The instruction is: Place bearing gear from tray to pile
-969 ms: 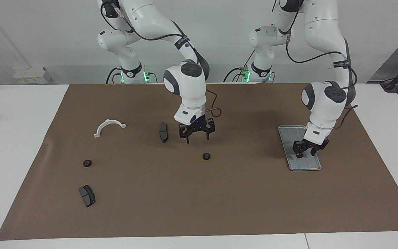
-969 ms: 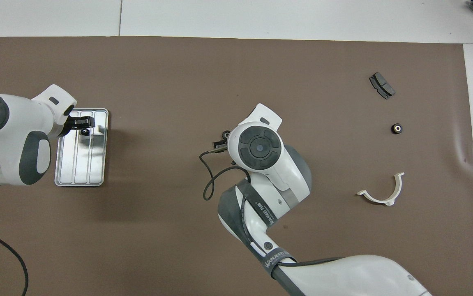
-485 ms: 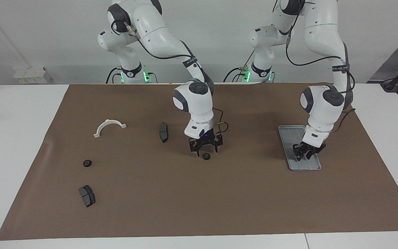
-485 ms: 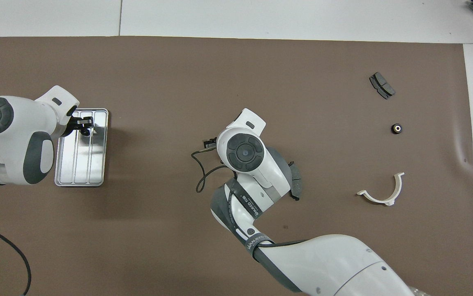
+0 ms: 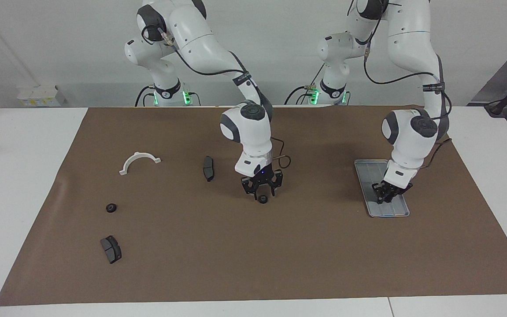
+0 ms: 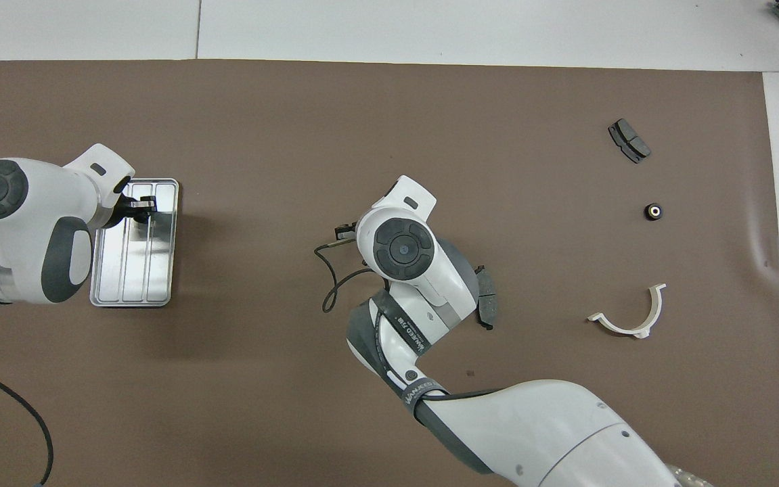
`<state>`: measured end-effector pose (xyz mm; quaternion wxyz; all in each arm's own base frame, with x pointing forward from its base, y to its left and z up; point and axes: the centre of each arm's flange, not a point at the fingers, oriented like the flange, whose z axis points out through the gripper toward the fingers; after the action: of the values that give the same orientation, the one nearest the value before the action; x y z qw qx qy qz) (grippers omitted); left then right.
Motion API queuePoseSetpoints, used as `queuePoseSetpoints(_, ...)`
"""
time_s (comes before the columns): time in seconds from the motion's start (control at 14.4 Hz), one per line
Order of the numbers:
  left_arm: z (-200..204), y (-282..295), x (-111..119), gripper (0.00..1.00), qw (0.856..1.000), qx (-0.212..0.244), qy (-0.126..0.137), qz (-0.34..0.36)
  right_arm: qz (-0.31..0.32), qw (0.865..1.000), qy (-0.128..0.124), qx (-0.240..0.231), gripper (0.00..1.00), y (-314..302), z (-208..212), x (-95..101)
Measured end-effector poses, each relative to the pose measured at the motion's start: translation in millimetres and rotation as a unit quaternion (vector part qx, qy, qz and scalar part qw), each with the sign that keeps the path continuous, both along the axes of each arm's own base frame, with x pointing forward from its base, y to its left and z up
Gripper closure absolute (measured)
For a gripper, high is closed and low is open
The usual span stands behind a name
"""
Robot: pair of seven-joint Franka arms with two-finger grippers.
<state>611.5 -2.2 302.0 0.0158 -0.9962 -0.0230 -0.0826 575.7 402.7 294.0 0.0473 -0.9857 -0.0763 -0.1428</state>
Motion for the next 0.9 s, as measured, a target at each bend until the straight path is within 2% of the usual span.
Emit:
queuePoseSetpoints(0.21,0.4,0.7,0.0,0.77,1.000,0.001,0.006,0.001,0.001,1.000,-0.002,0.000,0.41,-1.4,0.1,1.2)
queuePoseSetpoints(0.42,14.8,3.2,3.4,0.77,1.000,0.007,0.030,0.004,0.010,1.000,-0.004,-0.003,0.44,-4.2,-0.1,3.2)
queuePoseSetpoints(0.62,70.6,-10.2,9.2,0.77,0.999,0.009,0.052,0.006,0.037,0.999,-0.009,-0.011,0.44,-6.5,-0.2,4.9)
queuePoseSetpoints(0.9,135.5,-64.8,5.5,0.77,0.998,-0.013,0.067,0.012,0.064,0.998,-0.023,-0.011,0.42,-6.3,-4.5,6.1)
